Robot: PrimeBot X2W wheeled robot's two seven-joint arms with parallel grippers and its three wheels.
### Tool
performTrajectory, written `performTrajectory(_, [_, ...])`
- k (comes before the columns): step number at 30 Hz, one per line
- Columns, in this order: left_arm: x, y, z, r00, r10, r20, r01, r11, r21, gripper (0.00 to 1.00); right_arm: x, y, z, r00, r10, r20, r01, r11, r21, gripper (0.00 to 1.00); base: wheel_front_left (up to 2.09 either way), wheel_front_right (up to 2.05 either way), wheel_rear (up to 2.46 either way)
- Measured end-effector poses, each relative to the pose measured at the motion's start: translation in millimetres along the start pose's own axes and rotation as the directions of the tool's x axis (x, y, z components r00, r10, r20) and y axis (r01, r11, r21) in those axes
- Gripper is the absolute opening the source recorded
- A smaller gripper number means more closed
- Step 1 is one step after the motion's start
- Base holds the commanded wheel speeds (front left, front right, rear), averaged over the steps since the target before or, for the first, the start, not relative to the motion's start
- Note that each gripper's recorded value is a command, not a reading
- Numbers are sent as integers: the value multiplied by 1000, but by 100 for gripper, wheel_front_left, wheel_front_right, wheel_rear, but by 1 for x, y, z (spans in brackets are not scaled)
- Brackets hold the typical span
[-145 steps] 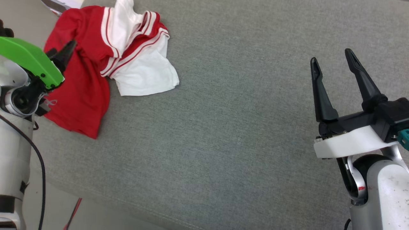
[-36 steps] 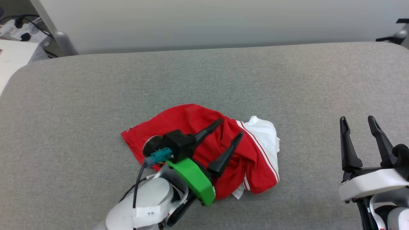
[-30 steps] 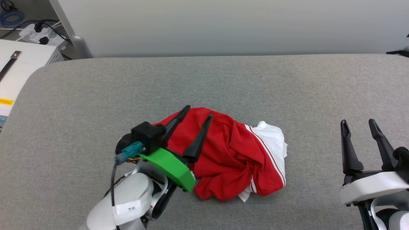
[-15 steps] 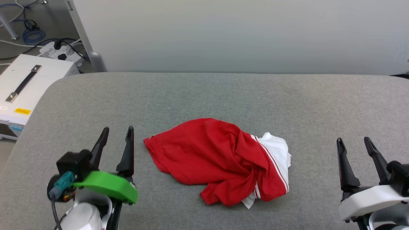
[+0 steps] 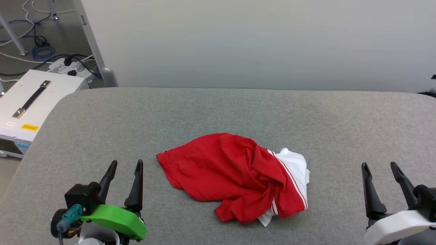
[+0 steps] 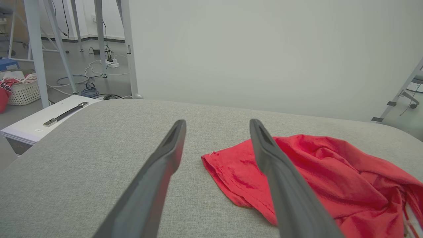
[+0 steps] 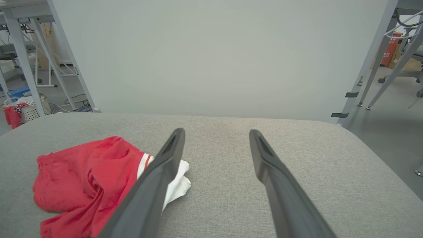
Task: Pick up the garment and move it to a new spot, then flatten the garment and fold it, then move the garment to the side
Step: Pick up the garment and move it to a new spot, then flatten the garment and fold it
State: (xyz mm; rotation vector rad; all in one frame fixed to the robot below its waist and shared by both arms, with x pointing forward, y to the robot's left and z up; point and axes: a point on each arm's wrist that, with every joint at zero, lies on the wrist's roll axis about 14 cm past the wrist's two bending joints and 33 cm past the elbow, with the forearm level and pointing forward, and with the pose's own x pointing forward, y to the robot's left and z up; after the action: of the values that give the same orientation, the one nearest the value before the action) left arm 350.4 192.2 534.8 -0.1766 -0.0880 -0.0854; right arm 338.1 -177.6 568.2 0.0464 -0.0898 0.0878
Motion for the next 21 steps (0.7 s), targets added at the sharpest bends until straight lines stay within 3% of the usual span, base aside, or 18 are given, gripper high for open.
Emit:
performTrajectory(14, [3,-2,-7,1000,-9,-25,9,1000,-4,100,-1,-3,-4,1000,-8,-14,8,1000,2,100,0,0,0])
performTrajectory(21, [22,-43,-17,978,-171,-122,171,985,-10,100,6,-1,-14,999,-3,-43,3,1000,5,100,0,0,0])
